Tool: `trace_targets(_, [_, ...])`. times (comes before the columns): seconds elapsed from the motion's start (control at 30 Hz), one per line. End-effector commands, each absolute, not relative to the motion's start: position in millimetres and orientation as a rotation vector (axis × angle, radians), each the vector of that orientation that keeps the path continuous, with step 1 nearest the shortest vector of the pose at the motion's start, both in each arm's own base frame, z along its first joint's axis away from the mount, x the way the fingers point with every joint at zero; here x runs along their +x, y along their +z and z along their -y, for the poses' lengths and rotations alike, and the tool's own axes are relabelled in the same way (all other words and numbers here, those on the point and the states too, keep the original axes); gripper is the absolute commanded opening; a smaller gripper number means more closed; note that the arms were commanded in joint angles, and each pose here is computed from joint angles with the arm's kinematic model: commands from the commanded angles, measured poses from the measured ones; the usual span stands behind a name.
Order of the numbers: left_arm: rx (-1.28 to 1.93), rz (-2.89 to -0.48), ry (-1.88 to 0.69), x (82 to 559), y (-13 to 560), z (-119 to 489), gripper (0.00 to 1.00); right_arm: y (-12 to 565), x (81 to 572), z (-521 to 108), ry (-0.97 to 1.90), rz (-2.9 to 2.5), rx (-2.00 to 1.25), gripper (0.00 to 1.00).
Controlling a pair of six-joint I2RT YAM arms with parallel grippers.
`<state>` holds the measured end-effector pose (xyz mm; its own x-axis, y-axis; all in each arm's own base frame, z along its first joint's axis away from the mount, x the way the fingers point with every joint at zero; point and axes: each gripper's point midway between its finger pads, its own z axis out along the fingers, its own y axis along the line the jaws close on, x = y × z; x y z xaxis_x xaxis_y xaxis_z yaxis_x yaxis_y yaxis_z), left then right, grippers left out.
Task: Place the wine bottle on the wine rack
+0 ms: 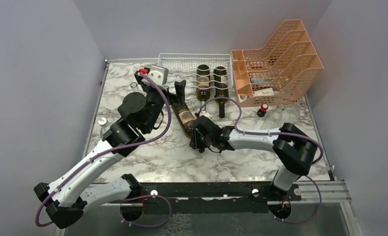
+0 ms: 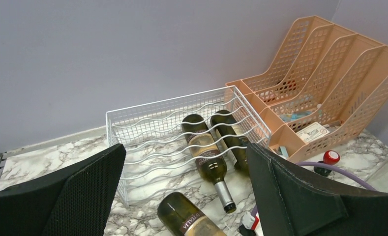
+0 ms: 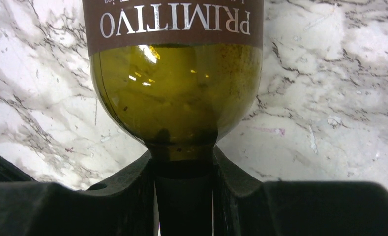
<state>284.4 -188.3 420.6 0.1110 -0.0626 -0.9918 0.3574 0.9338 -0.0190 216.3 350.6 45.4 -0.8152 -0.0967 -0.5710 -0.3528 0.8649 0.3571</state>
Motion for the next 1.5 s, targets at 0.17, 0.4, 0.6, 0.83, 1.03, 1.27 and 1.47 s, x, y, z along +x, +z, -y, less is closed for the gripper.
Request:
trace_targets(0.17, [0.251, -1.448, -0.296, 286.0, 411.6, 188.2, 0.99, 101.0, 261.9, -389.6, 0.710, -2.257, -0.223, 0.01])
trace_targets(0.4, [0.256, -1.446, -0.303, 286.1, 412.1, 190.1, 0.99, 101.9, 275.9, -391.9, 0.698, -2.259, -0.205, 0.01])
trace_targets(0.6, [0.260, -1.452, -0.309, 286.6, 410.0, 192.2, 0.99, 101.3, 290.1, -393.8, 0.683, -2.261, -0.187, 0.01])
trace_targets(0.83, [0.262, -1.459, -0.315, 286.3, 408.9, 193.7, 0.99, 101.4, 308.1, -394.0, 0.673, -2.260, -0.141, 0.01])
trace_targets(1.03, [0.267, -1.463, -0.323, 286.9, 408.2, 196.1, 0.99, 96.0, 326.9, -401.5, 0.674, -2.270, -0.044, 0.01])
trace_targets(1.27, [0.274, -1.465, -0.321, 286.8, 410.3, 196.6, 0.99, 94.0, 362.9, -416.0, 0.664, -2.237, 0.091, 0.01])
trace_targets(1.47, [0.273, -1.473, -0.306, 285.8, 411.5, 192.8, 0.99, 91.3, 392.9, -418.6, 0.672, -2.226, 0.175, 0.01])
